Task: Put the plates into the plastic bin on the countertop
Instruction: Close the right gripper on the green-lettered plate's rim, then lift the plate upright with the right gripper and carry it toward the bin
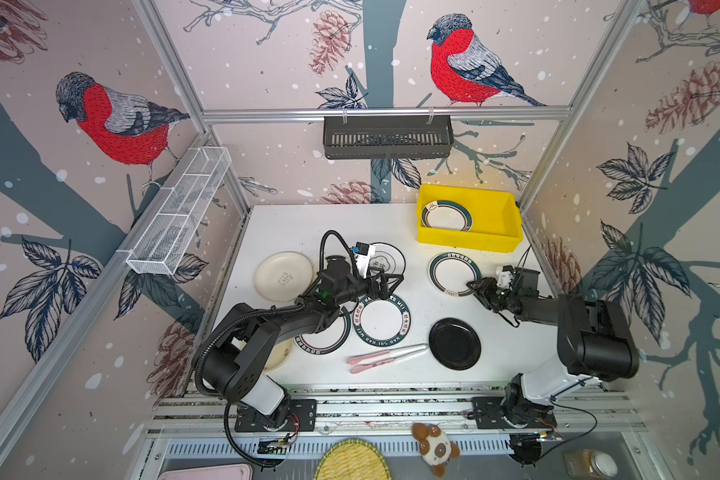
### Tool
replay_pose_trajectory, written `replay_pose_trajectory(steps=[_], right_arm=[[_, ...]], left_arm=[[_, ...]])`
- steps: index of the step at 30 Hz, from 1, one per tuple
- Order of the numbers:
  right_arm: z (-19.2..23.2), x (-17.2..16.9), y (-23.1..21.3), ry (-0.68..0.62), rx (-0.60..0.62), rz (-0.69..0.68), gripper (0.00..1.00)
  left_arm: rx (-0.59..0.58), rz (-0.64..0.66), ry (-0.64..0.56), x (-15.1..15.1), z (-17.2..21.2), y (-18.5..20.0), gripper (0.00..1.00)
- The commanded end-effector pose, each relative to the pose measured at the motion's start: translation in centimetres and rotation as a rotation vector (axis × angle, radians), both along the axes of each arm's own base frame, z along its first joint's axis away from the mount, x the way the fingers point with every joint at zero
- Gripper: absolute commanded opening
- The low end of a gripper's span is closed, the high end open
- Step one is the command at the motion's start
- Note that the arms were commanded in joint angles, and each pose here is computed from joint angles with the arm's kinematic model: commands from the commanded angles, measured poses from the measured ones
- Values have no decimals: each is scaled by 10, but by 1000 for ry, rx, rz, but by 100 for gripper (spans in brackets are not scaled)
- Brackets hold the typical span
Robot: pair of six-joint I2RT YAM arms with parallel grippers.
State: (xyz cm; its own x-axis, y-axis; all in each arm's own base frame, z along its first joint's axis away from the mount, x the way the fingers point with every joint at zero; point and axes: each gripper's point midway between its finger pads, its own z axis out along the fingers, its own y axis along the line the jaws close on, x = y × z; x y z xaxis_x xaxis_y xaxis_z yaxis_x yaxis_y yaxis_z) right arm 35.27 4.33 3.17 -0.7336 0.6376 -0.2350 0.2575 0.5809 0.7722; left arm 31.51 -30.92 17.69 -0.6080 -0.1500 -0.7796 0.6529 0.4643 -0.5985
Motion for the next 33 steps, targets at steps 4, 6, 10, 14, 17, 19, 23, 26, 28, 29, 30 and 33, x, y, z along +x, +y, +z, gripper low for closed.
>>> replay_pose_trajectory(steps=[4, 6, 10, 14, 17, 19, 23, 26, 28, 29, 30, 33], right_arm=[[-8, 2, -4, 17, -10, -21, 38], [-9, 2, -4, 21, -8, -23, 37], [-12, 1, -5, 25, -16, -24, 32], [-18, -2, -8, 47, -39, -31, 19], [-19, -3, -8, 47, -35, -31, 16], [-18, -3, -8, 42, -36, -32, 14], [-17, -3, -8, 39, -39, -33, 8], [-15, -4, -8, 39, -42, -34, 6], [-14, -5, -9, 37, -45, -37, 3], [-13, -6, -9, 36, -47, -39, 3], [-12, -6, -9, 35, -48, -40, 3], [-8, -8, -9, 30, -51, -40, 3]], left_arm=[[-25, 10, -17, 4, 11, -1, 98], [-27, 11, -16, 5, 11, -1, 98], [-28, 12, -16, 5, 11, -2, 98], [-18, 23, -8, 6, 7, 0, 98], [-18, 24, -3, 6, 6, 0, 98], [-17, 25, -2, 6, 5, 0, 98], [-13, 37, 3, 8, 4, 1, 98], [-10, 39, 3, 8, 2, 1, 98], [-8, 37, 7, 8, 1, 1, 98], [-8, 37, 6, 8, 1, 1, 98], [-8, 37, 8, 8, 0, 1, 98], [-12, 37, 10, 7, -1, 1, 98]])
